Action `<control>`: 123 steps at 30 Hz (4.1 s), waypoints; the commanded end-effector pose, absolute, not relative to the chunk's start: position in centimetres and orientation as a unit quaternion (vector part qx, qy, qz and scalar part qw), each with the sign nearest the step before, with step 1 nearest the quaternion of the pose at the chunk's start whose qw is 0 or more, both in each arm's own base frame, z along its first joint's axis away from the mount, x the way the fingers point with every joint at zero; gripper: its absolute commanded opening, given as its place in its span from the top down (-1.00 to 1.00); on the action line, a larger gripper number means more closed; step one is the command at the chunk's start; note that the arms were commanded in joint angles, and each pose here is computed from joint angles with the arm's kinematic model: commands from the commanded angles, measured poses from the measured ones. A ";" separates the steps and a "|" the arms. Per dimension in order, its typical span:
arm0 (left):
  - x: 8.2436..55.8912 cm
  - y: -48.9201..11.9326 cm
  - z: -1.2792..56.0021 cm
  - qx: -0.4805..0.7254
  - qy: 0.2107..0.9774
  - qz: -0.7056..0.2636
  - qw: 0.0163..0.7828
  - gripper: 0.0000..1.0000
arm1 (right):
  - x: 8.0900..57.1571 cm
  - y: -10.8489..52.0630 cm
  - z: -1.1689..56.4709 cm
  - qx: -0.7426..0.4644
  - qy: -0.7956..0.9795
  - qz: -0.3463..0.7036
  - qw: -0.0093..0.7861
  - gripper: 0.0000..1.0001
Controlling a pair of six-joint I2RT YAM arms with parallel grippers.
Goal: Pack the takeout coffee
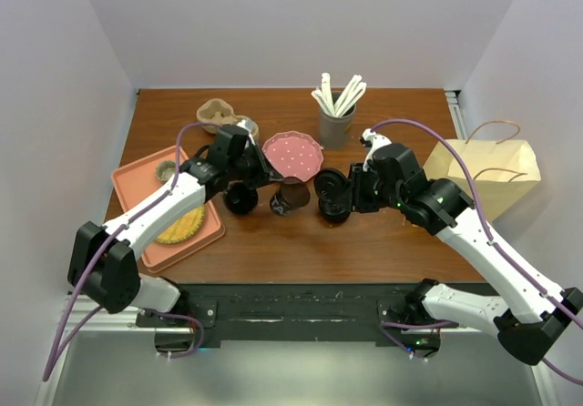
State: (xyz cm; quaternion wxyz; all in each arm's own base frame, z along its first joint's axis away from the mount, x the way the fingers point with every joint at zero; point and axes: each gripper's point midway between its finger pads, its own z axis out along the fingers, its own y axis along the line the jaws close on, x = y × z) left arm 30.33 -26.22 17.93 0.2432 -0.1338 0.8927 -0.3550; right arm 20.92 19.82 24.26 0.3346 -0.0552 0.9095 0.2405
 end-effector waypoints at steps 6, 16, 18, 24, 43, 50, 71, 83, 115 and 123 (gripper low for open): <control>30.6 -27.6 22.4 0.068 0.816 -0.437 0.372 1.00 | 21.5 21.1 25.5 -0.044 0.895 0.278 0.346 0.46; 25.4 -29.7 20.8 0.127 0.751 -0.547 0.348 1.00 | 20.8 22.0 24.3 -0.058 0.899 0.293 0.320 0.46; 25.3 -29.6 20.2 0.124 0.755 -0.543 0.345 1.00 | 20.3 22.6 23.8 -0.066 0.898 0.310 0.305 0.45; 24.8 -29.3 17.1 0.114 0.772 -0.537 0.321 1.00 | 19.1 23.6 22.4 -0.069 0.900 0.337 0.267 0.45; 25.9 -27.9 12.0 0.052 0.819 -0.494 0.286 0.81 | 18.5 23.4 21.7 -0.068 0.904 0.336 0.254 0.45; 26.8 -27.7 13.9 0.059 0.823 -0.475 0.306 0.39 | 17.3 24.3 20.9 -0.076 0.900 0.367 0.222 0.45; 27.1 -25.9 18.9 0.115 0.826 -0.417 0.361 0.21 | 15.2 27.6 17.0 -0.079 0.901 0.419 0.079 0.35; 27.2 -25.1 18.9 0.099 0.832 -0.401 0.370 0.21 | 15.8 27.5 15.6 -0.063 0.912 0.402 0.050 0.35; 26.5 -26.2 17.7 0.116 0.830 -0.424 0.343 0.20 | 18.4 26.2 14.2 -0.032 0.915 0.401 0.019 0.17; 25.9 -25.9 16.6 0.109 0.838 -0.418 0.333 0.20 | 19.1 25.6 14.3 -0.031 0.921 0.386 0.036 0.17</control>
